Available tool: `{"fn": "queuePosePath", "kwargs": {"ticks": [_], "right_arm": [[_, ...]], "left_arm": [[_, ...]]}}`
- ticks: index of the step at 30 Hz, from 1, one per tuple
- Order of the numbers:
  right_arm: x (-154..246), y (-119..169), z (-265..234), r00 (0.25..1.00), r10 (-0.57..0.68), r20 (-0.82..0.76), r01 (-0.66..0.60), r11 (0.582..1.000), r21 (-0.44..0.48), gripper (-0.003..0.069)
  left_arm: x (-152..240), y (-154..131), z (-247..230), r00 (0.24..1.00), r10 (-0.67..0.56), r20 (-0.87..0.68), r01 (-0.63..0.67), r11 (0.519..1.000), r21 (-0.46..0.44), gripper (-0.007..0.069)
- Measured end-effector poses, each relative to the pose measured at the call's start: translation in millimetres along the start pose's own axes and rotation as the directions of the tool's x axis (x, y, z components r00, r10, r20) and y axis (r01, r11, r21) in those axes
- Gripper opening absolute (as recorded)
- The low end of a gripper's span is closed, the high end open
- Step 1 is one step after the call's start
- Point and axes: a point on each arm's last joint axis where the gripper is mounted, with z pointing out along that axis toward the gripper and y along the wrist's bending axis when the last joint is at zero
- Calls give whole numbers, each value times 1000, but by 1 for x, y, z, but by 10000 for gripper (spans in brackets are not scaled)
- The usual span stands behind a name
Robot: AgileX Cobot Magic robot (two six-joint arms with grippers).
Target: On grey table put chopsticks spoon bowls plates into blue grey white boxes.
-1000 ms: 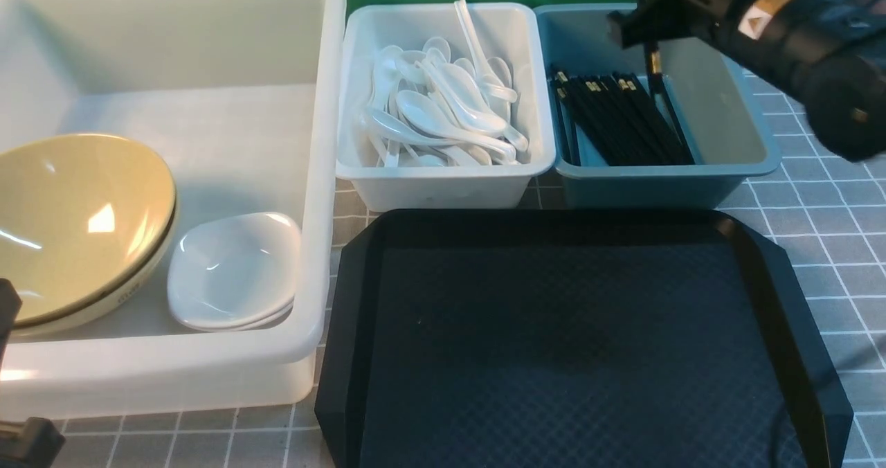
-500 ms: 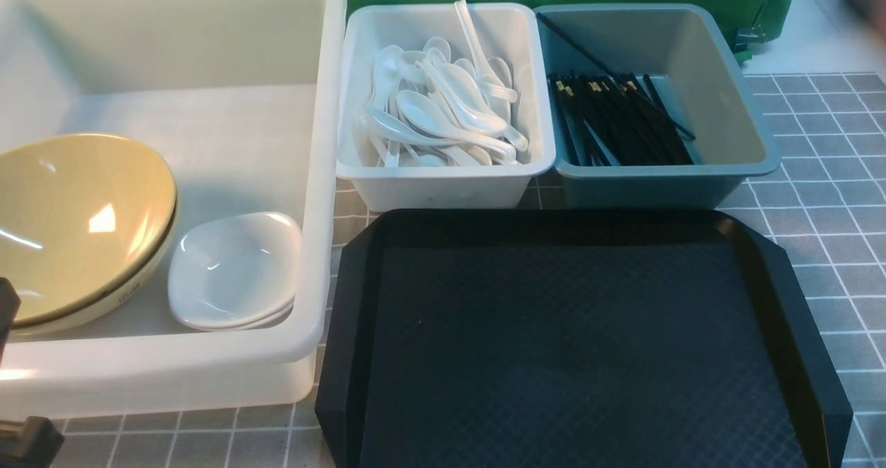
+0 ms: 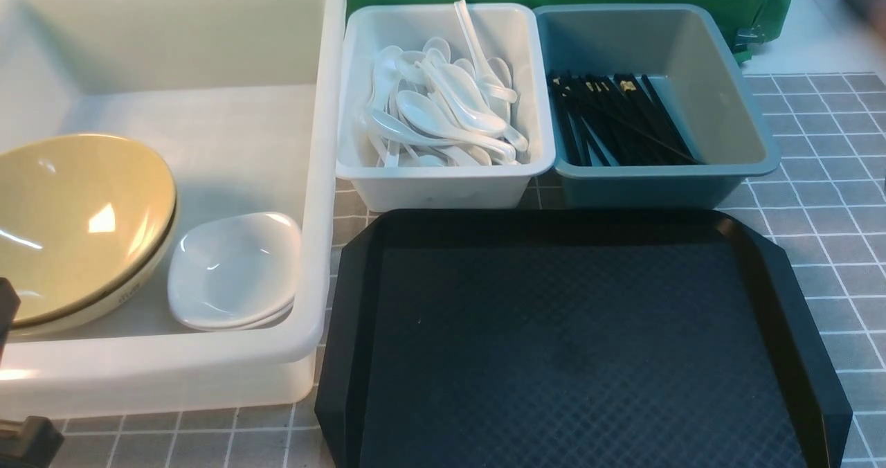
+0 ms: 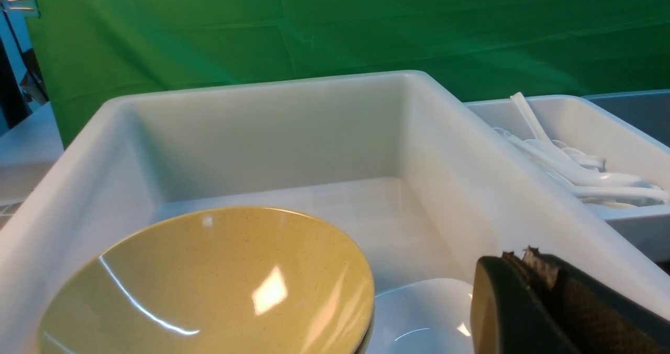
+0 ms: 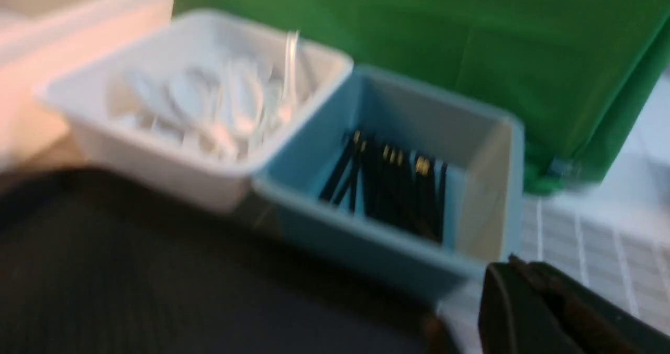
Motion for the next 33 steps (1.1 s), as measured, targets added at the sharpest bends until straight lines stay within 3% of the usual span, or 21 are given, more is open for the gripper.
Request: {"fn": "queuePosePath", "kwargs": {"ticks": [8, 12, 17, 22, 33], "right_arm": [[96, 16, -3, 969, 66, -238, -74, 997, -22, 34], [122, 19, -12, 960, 153, -233, -156, 988, 6, 34], [120, 12, -29, 972, 234, -13, -231, 968, 92, 34], [118, 7, -45, 964, 237, 120, -256, 951, 175, 38], [131, 6, -49, 963, 269, 24, -267, 935, 235, 42]], "left_arm": [[0, 0, 0, 1000, 0, 0, 0, 1000, 0, -11], [0, 0, 0, 1000, 0, 1, 0, 1000, 0, -11], [0, 0, 0, 1000, -1, 1, 1, 1000, 0, -11], [0, 0, 0, 1000, -1, 0, 1, 1000, 1, -11], [0, 0, 0, 1000, -1, -5, 1, 1000, 4, -11]]}}
